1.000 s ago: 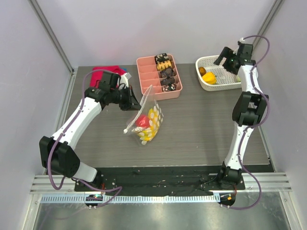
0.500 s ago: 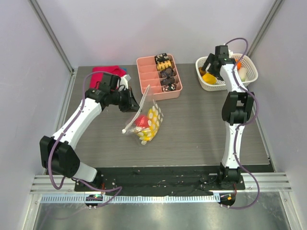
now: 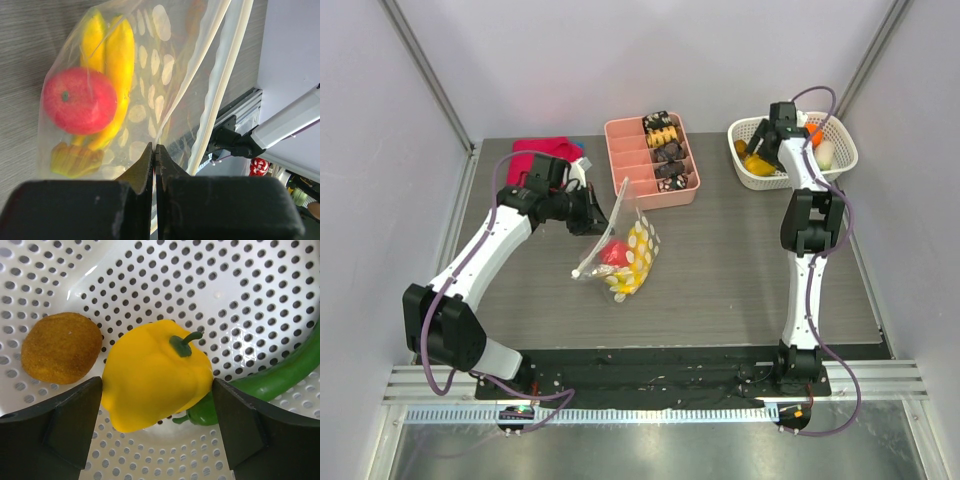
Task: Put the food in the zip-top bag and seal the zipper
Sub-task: Pick up the fake vegetable from the bin.
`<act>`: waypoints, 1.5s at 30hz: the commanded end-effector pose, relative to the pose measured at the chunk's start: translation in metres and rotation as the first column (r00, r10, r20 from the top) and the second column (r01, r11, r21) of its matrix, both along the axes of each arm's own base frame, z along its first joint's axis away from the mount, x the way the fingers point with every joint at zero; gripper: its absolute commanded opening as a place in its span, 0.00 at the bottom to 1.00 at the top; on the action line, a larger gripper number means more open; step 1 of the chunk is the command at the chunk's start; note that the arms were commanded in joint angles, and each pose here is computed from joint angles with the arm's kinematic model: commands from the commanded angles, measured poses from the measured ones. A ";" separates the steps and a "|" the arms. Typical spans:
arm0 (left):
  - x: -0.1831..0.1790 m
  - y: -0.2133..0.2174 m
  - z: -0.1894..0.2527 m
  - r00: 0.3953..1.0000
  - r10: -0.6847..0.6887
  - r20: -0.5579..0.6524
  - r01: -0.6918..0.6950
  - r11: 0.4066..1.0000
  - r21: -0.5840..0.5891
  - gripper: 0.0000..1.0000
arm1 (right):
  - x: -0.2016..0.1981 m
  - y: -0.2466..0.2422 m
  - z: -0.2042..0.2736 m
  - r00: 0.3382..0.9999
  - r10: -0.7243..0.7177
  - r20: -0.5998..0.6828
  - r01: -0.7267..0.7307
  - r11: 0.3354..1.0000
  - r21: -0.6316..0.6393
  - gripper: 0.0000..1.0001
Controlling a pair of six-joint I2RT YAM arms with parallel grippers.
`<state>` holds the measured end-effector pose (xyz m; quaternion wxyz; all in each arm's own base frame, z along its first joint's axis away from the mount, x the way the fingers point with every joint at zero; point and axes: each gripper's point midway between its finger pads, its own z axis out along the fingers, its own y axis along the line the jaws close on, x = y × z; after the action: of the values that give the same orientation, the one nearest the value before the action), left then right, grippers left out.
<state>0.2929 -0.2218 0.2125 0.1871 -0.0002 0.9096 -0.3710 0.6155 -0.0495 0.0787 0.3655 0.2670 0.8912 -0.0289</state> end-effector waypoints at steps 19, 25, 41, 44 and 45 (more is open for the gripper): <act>0.003 -0.011 0.073 0.975 -0.056 0.213 0.074 0.994 -0.076 0.00 | 0.025 -0.046 0.066 0.971 0.034 0.239 -0.082 0.978 0.193 0.22; 0.004 -0.015 0.074 0.973 -0.069 0.220 0.085 0.995 -0.062 0.00 | 0.022 -0.043 0.113 0.937 0.079 0.340 -0.145 0.974 0.173 0.01; 0.015 -0.038 0.075 0.983 -0.075 0.166 0.095 0.988 -0.120 0.00 | -0.088 0.096 0.319 0.522 0.451 0.724 -0.723 0.685 0.094 0.01; 0.017 -0.042 0.083 0.982 -0.076 0.176 0.101 0.985 -0.139 0.00 | -0.125 0.138 0.347 0.427 0.496 0.756 -0.793 0.607 0.050 0.01; 0.018 -0.043 0.084 0.981 -0.079 0.175 0.104 0.984 -0.143 0.00 | -0.134 0.149 0.345 0.419 0.505 0.754 -0.806 0.590 0.053 0.01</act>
<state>0.3049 -0.2523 0.2615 0.2198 0.0413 0.8856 -0.4072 0.5356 0.0365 0.3720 0.5622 0.0423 0.7523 0.3408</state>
